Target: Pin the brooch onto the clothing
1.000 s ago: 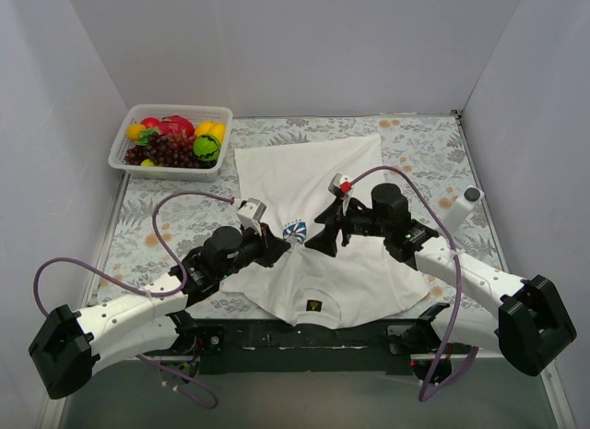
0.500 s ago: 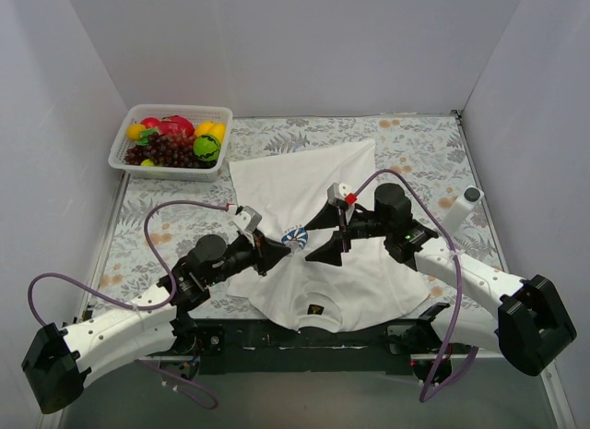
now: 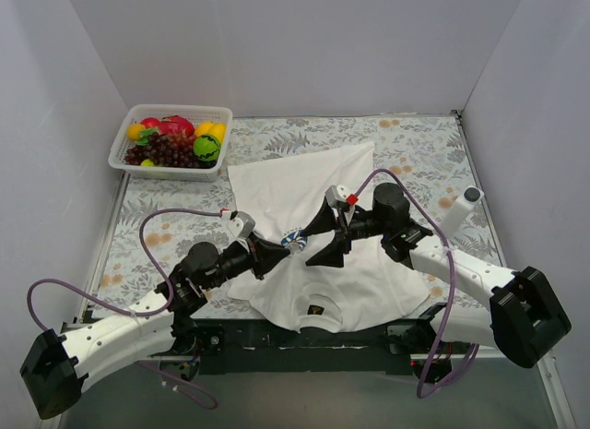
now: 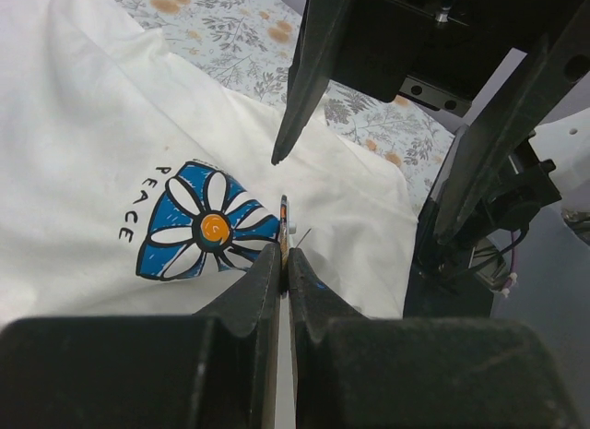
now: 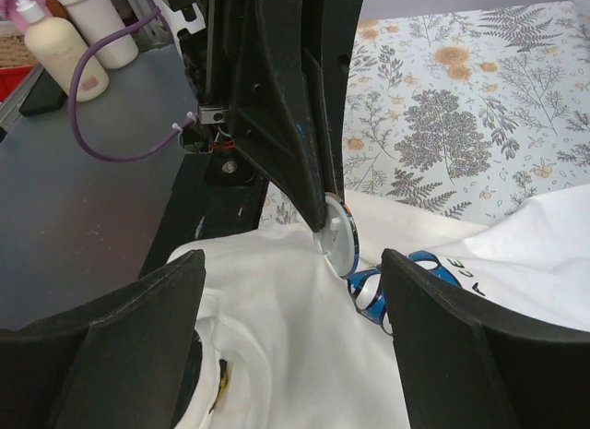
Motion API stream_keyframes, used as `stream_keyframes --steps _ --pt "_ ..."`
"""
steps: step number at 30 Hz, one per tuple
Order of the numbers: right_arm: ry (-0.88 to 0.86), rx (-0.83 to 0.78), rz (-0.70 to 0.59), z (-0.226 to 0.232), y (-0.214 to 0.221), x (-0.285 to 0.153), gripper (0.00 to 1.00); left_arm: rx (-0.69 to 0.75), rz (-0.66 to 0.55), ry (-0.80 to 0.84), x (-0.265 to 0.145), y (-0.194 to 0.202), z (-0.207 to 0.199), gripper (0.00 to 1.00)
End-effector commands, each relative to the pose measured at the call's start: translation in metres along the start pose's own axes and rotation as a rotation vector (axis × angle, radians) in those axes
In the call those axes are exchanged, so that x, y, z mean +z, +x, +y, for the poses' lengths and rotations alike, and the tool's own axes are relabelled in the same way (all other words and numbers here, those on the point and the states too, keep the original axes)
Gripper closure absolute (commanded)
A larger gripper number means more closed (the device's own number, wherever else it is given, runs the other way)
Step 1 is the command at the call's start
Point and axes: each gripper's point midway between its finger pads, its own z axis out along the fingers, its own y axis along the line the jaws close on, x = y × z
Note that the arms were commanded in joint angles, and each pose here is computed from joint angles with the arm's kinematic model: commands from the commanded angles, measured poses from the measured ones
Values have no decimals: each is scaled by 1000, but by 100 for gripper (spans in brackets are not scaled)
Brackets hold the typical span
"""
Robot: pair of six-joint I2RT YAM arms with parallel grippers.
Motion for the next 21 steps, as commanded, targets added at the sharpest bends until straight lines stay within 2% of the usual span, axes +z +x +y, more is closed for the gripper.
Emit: stream_keyframes --steps 1,14,21 --pt "-8 -16 -25 1 -2 2 17 32 -66 82 -1 -17 -16 100" --pt "-21 20 -32 -1 1 12 22 46 -75 130 2 -19 -24 100" --pt "-54 40 -18 2 6 17 29 53 -71 133 3 -21 -25 100"
